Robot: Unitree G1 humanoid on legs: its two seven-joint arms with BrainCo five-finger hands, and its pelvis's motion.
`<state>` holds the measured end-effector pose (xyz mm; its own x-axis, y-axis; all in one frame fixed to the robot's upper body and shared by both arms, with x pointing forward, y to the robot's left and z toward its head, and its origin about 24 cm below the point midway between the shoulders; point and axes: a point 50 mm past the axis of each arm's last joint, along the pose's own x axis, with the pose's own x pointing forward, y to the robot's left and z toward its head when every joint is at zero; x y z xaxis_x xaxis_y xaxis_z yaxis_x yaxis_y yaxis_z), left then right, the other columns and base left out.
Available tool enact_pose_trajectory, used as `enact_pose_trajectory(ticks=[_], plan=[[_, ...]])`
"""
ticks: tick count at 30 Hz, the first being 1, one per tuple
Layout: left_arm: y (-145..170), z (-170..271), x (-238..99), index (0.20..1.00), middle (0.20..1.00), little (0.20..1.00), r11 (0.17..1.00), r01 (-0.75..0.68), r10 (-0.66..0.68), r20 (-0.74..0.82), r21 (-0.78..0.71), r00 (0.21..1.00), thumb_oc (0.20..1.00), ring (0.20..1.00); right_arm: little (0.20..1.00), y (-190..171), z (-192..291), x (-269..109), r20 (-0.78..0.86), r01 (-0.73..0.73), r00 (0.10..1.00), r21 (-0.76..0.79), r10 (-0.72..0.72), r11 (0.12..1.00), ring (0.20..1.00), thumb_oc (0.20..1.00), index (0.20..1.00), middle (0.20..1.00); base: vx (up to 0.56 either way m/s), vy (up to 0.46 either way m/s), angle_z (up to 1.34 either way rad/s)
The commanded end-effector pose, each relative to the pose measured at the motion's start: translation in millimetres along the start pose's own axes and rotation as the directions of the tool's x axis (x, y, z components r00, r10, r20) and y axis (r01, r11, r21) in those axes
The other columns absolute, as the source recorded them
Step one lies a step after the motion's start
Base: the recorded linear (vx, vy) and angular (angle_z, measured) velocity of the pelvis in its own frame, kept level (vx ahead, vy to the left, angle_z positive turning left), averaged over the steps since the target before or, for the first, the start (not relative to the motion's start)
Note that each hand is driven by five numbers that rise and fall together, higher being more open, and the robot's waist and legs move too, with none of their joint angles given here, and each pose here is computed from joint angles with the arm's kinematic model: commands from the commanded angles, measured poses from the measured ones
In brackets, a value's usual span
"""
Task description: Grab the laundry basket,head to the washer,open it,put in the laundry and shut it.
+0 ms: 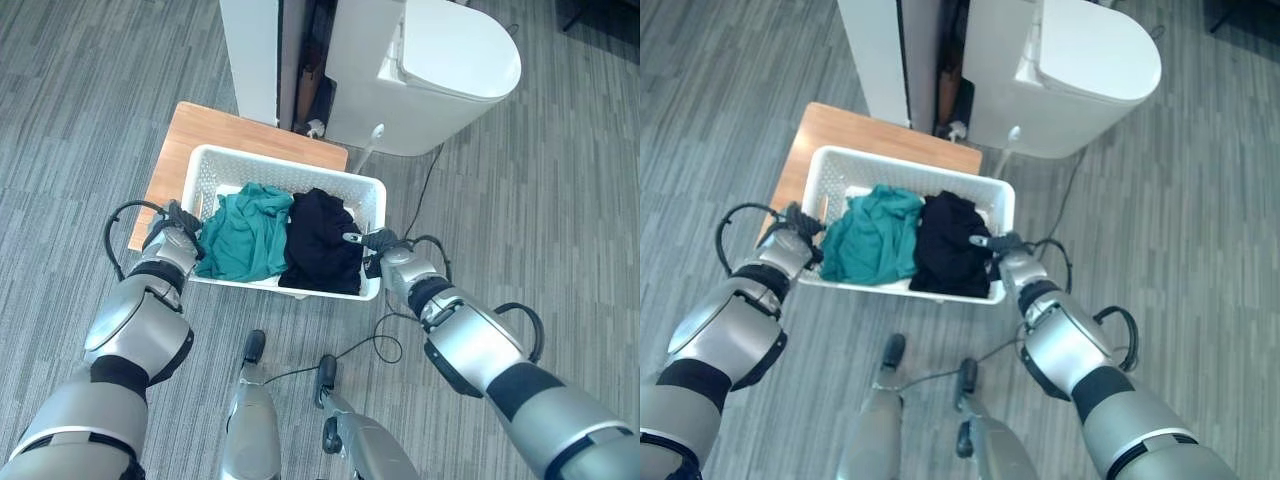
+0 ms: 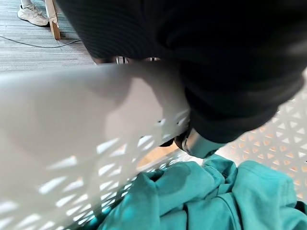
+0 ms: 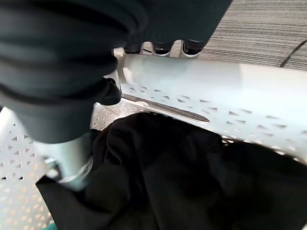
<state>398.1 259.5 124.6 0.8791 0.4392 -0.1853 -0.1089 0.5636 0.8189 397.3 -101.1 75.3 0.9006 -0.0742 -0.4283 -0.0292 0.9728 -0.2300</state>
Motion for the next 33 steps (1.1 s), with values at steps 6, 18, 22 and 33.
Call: enact_pose_trajectory(ticks=[6,18,22,33], plan=[[25,31,0,0.200,0.200,0.200,0.994,-0.088,0.083,0.064,0.070,0.994,0.200,0.200,0.200,37,20,-9,0.036,-0.089,0.995,-0.007,0.090,0.996,0.200,0.200,0.200,0.200,0.00,0.001,0.06],[23,27,0,0.200,0.200,0.200,0.992,-0.089,0.081,0.087,0.087,0.993,0.200,0.200,0.200,23,19,-6,0.065,-0.065,0.996,-0.053,0.068,0.996,0.200,0.200,0.200,0.200,0.00,0.000,0.00],[14,25,0,0.200,0.200,0.200,0.993,-0.076,0.065,0.120,0.085,0.991,0.200,0.200,0.200,2,6,-1,0.032,-0.028,0.999,-0.021,0.029,0.999,0.200,0.200,0.200,0.200,0.01,0.008,0.00],[-41,31,-19,0.200,0.200,0.200,0.989,0.076,-0.115,0.347,0.126,0.931,0.200,0.200,0.200,-74,-69,4,-0.102,0.084,0.992,0.044,-0.079,0.996,0.200,0.200,0.200,0.200,0.05,0.073,-0.02]])
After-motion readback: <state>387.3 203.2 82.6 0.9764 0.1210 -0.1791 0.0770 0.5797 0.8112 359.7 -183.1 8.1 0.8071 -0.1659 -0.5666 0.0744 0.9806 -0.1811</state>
